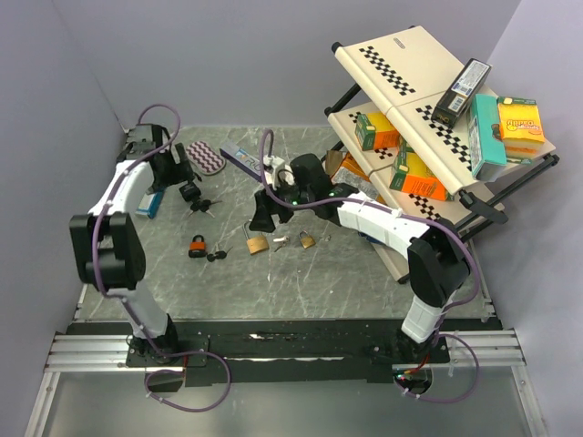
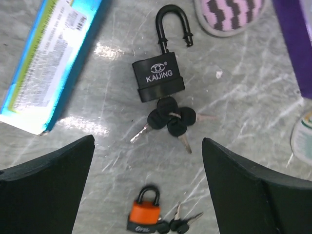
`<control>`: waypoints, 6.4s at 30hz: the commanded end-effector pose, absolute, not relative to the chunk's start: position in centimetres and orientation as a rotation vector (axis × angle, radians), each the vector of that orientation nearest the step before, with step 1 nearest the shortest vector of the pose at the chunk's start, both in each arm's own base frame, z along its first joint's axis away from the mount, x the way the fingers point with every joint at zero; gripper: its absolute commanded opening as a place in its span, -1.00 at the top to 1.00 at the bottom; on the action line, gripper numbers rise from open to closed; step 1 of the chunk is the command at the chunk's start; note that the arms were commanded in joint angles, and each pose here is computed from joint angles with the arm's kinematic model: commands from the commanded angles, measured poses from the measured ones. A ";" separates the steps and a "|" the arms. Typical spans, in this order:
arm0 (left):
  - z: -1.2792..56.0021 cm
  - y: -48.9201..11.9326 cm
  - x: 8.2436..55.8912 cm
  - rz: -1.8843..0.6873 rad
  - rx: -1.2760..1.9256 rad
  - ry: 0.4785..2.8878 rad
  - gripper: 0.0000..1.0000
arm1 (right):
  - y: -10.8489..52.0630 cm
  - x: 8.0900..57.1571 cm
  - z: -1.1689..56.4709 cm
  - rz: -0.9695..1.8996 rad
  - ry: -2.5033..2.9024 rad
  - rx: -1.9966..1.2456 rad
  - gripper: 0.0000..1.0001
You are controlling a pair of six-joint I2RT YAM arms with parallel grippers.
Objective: Lock with the key
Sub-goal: Place the lock at the center of the board, then pick up the lock from the center of the board, then lock the lock.
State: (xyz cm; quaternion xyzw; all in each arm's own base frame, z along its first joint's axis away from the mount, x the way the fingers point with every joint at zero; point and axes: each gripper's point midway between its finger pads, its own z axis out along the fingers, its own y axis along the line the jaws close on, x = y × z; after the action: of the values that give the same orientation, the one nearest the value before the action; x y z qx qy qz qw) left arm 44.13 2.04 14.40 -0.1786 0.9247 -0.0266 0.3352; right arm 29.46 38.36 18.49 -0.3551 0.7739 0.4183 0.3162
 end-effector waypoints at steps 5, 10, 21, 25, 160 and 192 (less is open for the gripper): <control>12.2 1.8 47.9 -0.042 -0.634 2.430 -0.93 | 37.0 30.2 19.7 1.070 2.028 -0.850 -0.82; 9.5 1.4 49.1 -0.061 -0.688 2.480 -0.93 | 36.9 30.7 19.6 1.058 2.045 -0.823 -0.88; 5.5 1.2 50.1 -0.046 -0.733 2.523 -0.93 | 36.4 30.7 18.5 1.038 2.086 -0.798 -0.91; 4.4 1.7 50.3 0.001 -0.756 2.532 -0.97 | 36.2 31.0 18.4 1.034 2.099 -0.783 -0.92; 32.7 -11.1 36.6 -1.042 -0.799 1.974 0.98 | 49.6 36.6 30.9 1.145 1.857 -0.406 -0.99; 28.9 -10.9 36.3 -1.038 -0.994 2.014 0.56 | 49.5 37.0 30.0 1.135 1.889 -0.319 1.00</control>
State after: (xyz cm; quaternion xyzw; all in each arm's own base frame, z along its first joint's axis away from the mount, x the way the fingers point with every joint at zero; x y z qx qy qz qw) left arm 37.07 -10.42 26.49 -0.3854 0.7859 -0.3694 0.3120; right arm 35.91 49.54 27.28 -0.1400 0.7862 0.4434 0.4070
